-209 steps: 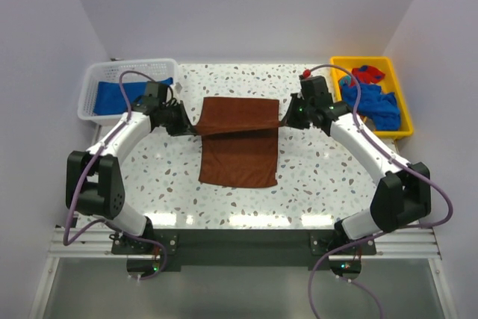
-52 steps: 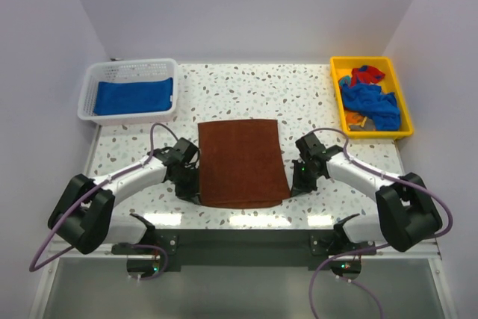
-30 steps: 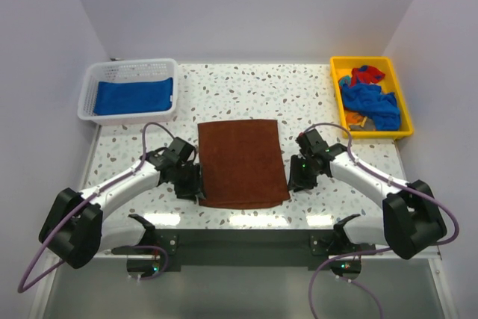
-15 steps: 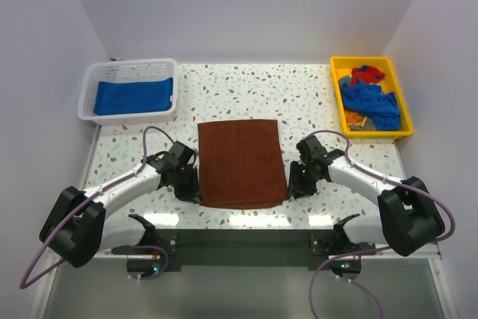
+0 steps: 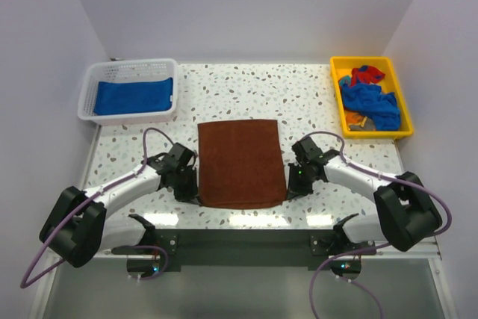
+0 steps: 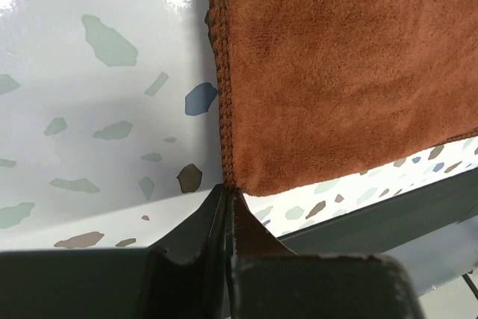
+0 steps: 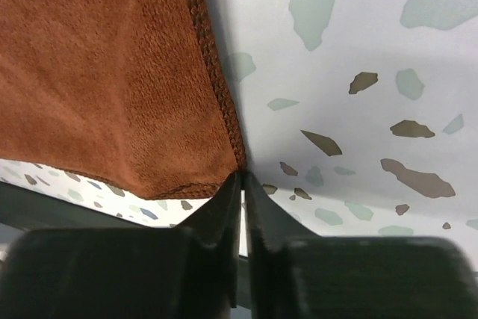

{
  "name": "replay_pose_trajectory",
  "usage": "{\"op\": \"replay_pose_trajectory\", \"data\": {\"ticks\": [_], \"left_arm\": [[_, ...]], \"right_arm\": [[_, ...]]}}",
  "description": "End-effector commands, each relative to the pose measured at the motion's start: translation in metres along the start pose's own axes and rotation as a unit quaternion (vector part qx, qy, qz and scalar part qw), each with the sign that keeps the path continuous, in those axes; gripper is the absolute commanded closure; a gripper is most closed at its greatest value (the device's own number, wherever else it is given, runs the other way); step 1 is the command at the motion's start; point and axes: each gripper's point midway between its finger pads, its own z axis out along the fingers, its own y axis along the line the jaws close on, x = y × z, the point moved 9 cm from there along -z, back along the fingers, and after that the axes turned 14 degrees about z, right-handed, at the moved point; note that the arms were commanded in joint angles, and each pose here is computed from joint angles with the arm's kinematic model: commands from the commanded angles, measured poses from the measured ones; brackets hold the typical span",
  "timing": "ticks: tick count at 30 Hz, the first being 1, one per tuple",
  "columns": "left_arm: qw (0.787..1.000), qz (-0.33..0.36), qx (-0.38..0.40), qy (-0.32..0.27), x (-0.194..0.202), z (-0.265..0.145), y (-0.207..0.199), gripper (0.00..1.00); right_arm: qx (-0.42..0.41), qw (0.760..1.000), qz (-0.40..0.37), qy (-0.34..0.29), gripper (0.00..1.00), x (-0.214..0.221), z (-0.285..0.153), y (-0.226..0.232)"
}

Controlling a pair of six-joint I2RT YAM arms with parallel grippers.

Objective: Fold and stack the towels
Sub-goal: Fold the towel

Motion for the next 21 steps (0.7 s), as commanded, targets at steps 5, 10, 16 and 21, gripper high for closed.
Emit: {"op": "replay_pose_trajectory", "data": {"ticks": [5, 10, 16, 21], "left_arm": [[0.999, 0.014, -0.005, -0.029, -0.010, -0.010, -0.004, 1.00], [0.999, 0.024, -0.013, -0.046, -0.023, -0.027, -0.011, 1.00], [0.998, 0.032, -0.012, -0.050, -0.023, -0.047, -0.016, 1.00], [0.999, 0.033, -0.015, -0.028, -0.012, -0.050, -0.013, 1.00]], "right_arm": [[0.027, 0.999, -0.029, -0.025, 1.00, -0.007, -0.019, 0.008], [0.004, 0.998, -0.050, -0.038, 1.00, -0.015, -0.050, 0.029], [-0.024, 0.998, -0.059, -0.002, 1.00, -0.003, -0.081, 0.036], [-0.015, 0.998, -0.063, 0.021, 1.00, 0.009, -0.081, 0.023]]}}
